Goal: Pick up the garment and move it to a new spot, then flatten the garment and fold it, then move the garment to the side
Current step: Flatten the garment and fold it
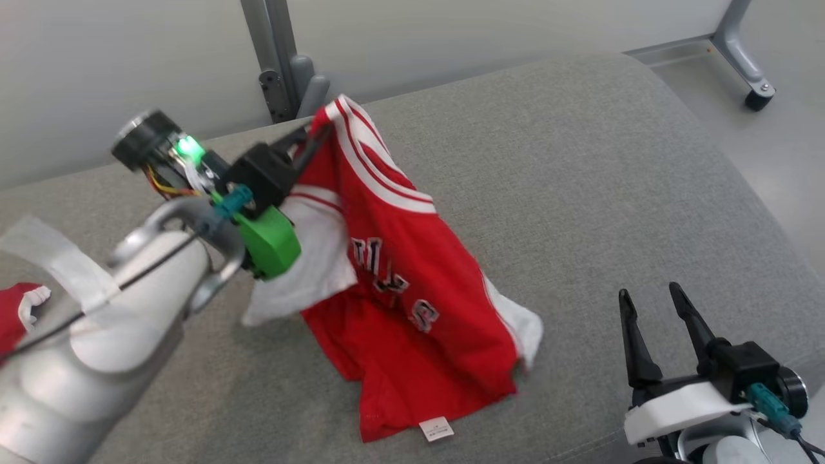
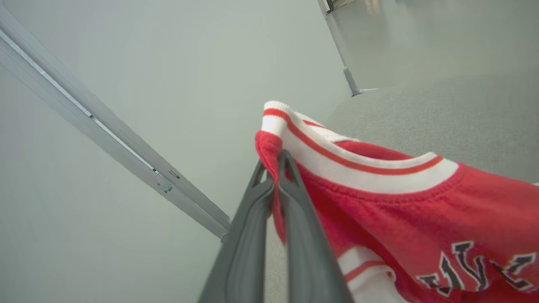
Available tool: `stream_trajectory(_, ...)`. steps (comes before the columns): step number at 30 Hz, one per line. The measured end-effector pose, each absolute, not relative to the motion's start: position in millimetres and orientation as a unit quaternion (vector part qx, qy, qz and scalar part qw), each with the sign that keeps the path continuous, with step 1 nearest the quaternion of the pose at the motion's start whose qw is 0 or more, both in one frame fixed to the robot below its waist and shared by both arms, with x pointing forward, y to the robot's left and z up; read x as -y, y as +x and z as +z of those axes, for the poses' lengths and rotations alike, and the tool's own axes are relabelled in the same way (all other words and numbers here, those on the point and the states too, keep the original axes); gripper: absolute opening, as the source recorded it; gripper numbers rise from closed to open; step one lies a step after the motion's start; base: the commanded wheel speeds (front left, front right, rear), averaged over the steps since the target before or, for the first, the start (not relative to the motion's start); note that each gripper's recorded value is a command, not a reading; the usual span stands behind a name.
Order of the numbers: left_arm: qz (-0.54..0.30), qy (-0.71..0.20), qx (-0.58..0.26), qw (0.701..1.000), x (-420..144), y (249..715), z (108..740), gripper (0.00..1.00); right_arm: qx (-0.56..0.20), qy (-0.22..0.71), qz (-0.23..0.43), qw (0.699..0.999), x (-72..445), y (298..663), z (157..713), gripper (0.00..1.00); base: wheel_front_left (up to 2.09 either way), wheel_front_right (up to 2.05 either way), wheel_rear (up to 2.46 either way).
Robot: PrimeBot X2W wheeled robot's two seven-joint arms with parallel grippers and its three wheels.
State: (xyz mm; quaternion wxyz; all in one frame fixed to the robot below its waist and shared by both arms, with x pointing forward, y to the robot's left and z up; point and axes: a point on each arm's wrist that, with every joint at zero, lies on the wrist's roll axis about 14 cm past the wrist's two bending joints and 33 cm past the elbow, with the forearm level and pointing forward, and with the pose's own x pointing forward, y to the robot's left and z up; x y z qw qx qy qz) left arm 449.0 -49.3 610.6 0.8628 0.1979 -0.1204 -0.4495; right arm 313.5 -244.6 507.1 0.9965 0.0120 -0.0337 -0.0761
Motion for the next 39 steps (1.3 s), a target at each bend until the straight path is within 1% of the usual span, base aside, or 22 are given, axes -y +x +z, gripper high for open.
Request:
stream_trajectory(6,-0.428,0.282,0.16,0.844,45,503,647,0.0,0.047,0.03,-0.083,0.995,248,320,516,1.0,0.0,0.0,0.0)
stream_trajectory(7,-0.434,0.298,0.171,0.833,55,514,649,0.0,0.044,0.035,-0.096,0.994,255,316,514,1.0,0.0,0.0,0.0)
stream_trajectory(9,-0.451,0.308,0.174,0.82,71,520,644,0.0,0.039,0.041,-0.112,0.992,263,311,511,1.0,0.0,0.0,0.0)
stream_trajectory(13,-0.493,0.294,0.165,0.802,106,523,622,0.0,0.02,0.05,-0.144,0.988,278,298,500,1.0,0.0,0.0,0.0)
stream_trajectory(16,-0.515,0.237,0.164,0.808,134,526,620,0.0,0.007,0.053,-0.167,0.985,288,289,493,1.0,0.0,0.0,0.0)
stream_trajectory(17,-0.522,0.229,0.164,0.805,143,526,615,0.0,0.003,0.053,-0.173,0.983,290,287,491,1.0,0.0,0.0,0.0)
stream_trajectory(18,-0.53,0.221,0.163,0.802,151,525,610,0.26,-0.002,0.054,-0.179,0.982,293,284,489,1.0,0.0,0.0,0.0)
stream_trajectory(19,-0.534,0.209,0.158,0.804,157,526,604,0.64,-0.005,0.053,-0.184,0.982,295,283,487,1.0,0.0,0.0,0.0)
stream_trajectory(20,-0.535,0.198,0.149,0.808,161,529,598,1.0,-0.009,0.052,-0.189,0.981,297,281,485,1.0,0.0,0.0,0.0)
stream_trajectory(22,-0.535,0.194,0.134,0.811,164,536,583,1.0,-0.016,0.05,-0.199,0.979,302,277,483,1.0,0.0,0.0,0.0)
stream_trajectory(25,-0.526,0.157,0.1,0.83,161,546,565,1.0,-0.024,0.043,-0.211,0.976,308,273,480,1.0,0.0,0.0,0.0)
stream_trajectory(31,-0.469,0.041,0.066,0.88,130,558,562,1.0,-0.035,0.022,-0.212,0.976,312,274,476,1.0,0.0,0.0,0.0)
stream_trajectory(34,-0.434,-0.011,0.026,0.901,101,547,537,1.0,-0.041,0.016,-0.206,0.978,310,275,472,1.0,0.0,0.0,0.0)
stream_trajectory(36,-0.393,-0.049,-0.002,0.918,75,538,520,1.0,-0.045,0.013,-0.196,0.979,305,277,470,1.0,0.0,0.0,0.0)
stream_trajectory(39,-0.337,-0.082,-0.05,0.936,36,509,490,1.0,-0.047,0.01,-0.179,0.983,297,281,467,1.0,0.0,0.0,0.0)
